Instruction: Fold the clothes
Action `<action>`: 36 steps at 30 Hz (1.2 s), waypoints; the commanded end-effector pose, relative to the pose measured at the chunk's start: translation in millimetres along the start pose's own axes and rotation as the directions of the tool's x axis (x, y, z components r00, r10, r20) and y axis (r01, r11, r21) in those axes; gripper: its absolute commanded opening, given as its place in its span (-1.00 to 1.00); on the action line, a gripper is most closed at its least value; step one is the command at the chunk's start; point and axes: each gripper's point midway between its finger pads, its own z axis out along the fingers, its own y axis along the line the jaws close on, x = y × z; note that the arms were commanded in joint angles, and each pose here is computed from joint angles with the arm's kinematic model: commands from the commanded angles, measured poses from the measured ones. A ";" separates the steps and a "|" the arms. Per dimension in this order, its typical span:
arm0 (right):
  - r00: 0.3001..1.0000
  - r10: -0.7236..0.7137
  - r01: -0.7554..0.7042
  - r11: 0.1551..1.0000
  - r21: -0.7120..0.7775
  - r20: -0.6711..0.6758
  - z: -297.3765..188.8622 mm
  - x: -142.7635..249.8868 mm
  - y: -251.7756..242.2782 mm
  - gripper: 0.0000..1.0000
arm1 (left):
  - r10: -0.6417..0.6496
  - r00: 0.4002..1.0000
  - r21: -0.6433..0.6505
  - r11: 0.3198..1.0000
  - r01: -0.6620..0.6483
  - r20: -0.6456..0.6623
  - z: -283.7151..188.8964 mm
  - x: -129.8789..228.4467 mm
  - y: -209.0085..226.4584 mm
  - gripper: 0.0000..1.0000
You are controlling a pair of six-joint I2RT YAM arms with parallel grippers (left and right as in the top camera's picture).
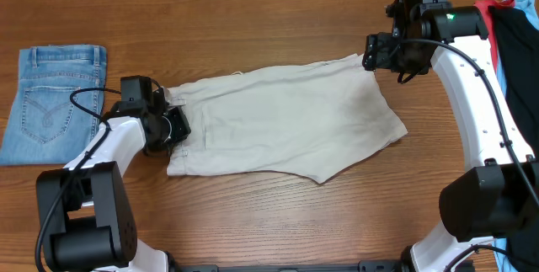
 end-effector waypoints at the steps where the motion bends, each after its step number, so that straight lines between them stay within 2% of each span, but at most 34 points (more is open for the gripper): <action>1: 1.000 0.011 -0.011 1.000 0.006 0.009 -2.7 -1.7 -3.5 0.54 | -0.034 0.999 -0.117 0.993 0.029 -0.037 -7.5 0.8 34.5 -0.92; 6: 1.000 0.006 -0.006 0.999 -0.035 -0.015 -2.7 3.9 4.2 0.54 | -0.072 0.997 -0.161 0.984 0.074 0.021 -62.6 -42.0 56.1 -0.92; 10: 0.996 -0.077 0.068 0.974 -0.217 -0.036 -5.7 11.9 45.4 0.43 | -0.066 0.996 -0.159 0.984 0.074 0.058 -98.0 -67.1 57.2 -0.92; 13: 0.992 -0.125 0.109 0.946 -0.304 -0.032 -5.5 15.6 76.1 0.20 | -0.015 0.998 -0.134 0.991 0.023 0.061 -112.4 -75.7 43.7 -0.92; 15: 0.987 -0.158 0.137 0.923 -0.359 -0.031 -3.0 19.1 99.2 -0.05 | -0.003 0.998 -0.133 0.991 0.011 0.064 -119.8 -79.0 37.1 -0.92; 20: 0.969 -0.244 0.202 0.868 -0.454 -0.036 10.1 34.0 158.8 -0.36 | 0.018 0.997 -0.107 0.994 -0.010 0.081 -133.4 -87.3 21.6 -0.92; 26: 0.936 -0.342 0.252 0.822 -0.511 -0.089 49.8 65.8 220.0 -0.37 | 0.025 0.994 -0.057 0.998 -0.018 0.107 -152.0 -96.7 6.0 -0.92; 30: 0.900 -0.426 0.289 0.744 -0.602 -0.094 75.5 92.5 267.0 -0.37 | 0.031 0.993 -0.020 0.999 -0.029 0.118 -160.1 -100.3 -4.2 -0.91; 36: 0.864 -0.497 0.341 0.697 -0.631 -0.083 114.8 119.9 304.2 -0.37 | 0.035 0.995 0.052 0.998 -0.040 0.098 -160.5 -95.7 -18.9 -0.92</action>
